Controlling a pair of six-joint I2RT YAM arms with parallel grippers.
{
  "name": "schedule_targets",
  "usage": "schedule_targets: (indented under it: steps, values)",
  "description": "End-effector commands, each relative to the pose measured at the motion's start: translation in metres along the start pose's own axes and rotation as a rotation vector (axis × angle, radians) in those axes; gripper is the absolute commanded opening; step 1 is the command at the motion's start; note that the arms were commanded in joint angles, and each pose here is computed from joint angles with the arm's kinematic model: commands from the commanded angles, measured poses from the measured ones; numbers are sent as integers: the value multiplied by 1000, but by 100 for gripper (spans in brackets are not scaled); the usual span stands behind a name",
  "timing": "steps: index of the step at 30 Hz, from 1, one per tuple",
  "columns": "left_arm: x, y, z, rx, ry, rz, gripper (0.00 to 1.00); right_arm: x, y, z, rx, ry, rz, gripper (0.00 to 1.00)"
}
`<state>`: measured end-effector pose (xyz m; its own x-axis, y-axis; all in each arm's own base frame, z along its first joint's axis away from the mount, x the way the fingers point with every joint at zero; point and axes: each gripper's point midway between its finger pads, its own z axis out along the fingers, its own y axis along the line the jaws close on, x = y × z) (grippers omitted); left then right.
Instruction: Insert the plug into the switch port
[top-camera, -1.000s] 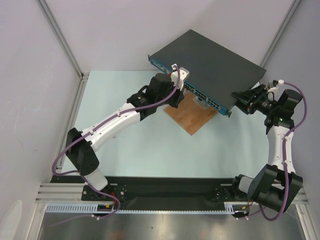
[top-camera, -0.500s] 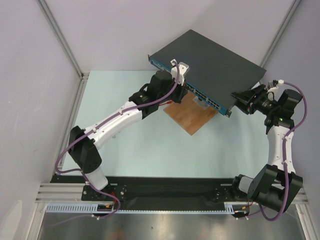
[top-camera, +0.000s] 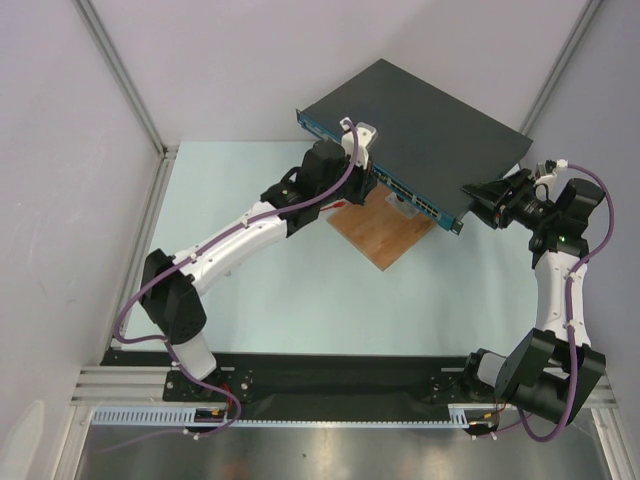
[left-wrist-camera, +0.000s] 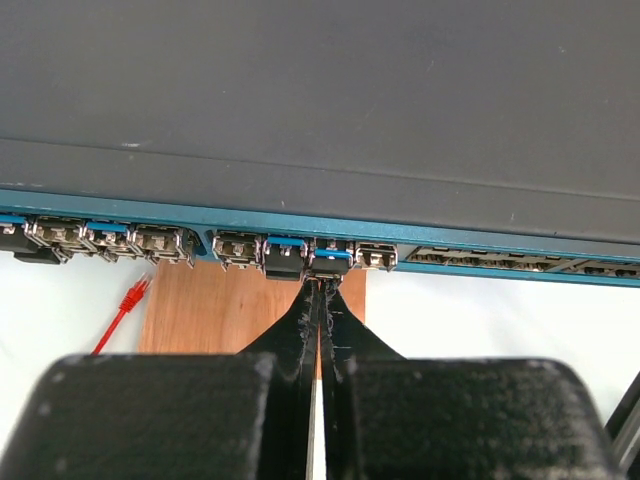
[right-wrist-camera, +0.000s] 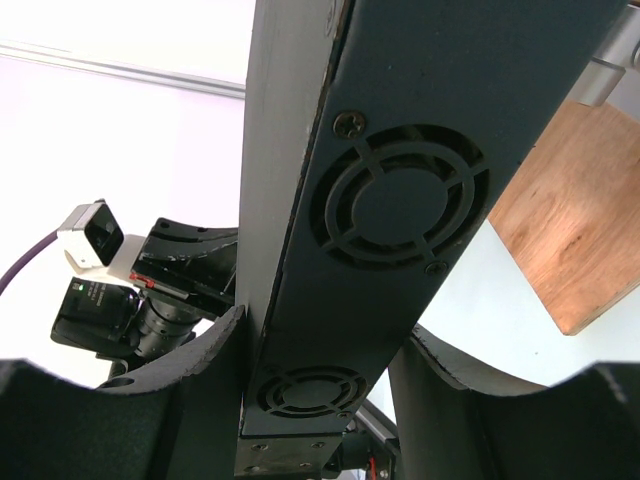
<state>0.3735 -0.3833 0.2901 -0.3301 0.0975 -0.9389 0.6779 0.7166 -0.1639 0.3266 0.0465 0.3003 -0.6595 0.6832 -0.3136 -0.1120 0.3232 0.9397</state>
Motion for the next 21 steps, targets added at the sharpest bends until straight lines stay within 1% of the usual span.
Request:
schedule_targets:
  steps: [1,13,21]
  values:
    - [-68,0,-5,8,-208,-28,0,6,-10,16,-3,23,-207,0]
    - [-90,-7,4,36,-261,-49,0,11,-16,15,9,25,-200,0]
    - [-109,-10,10,43,-291,-24,0,11,-17,15,16,25,-210,0]
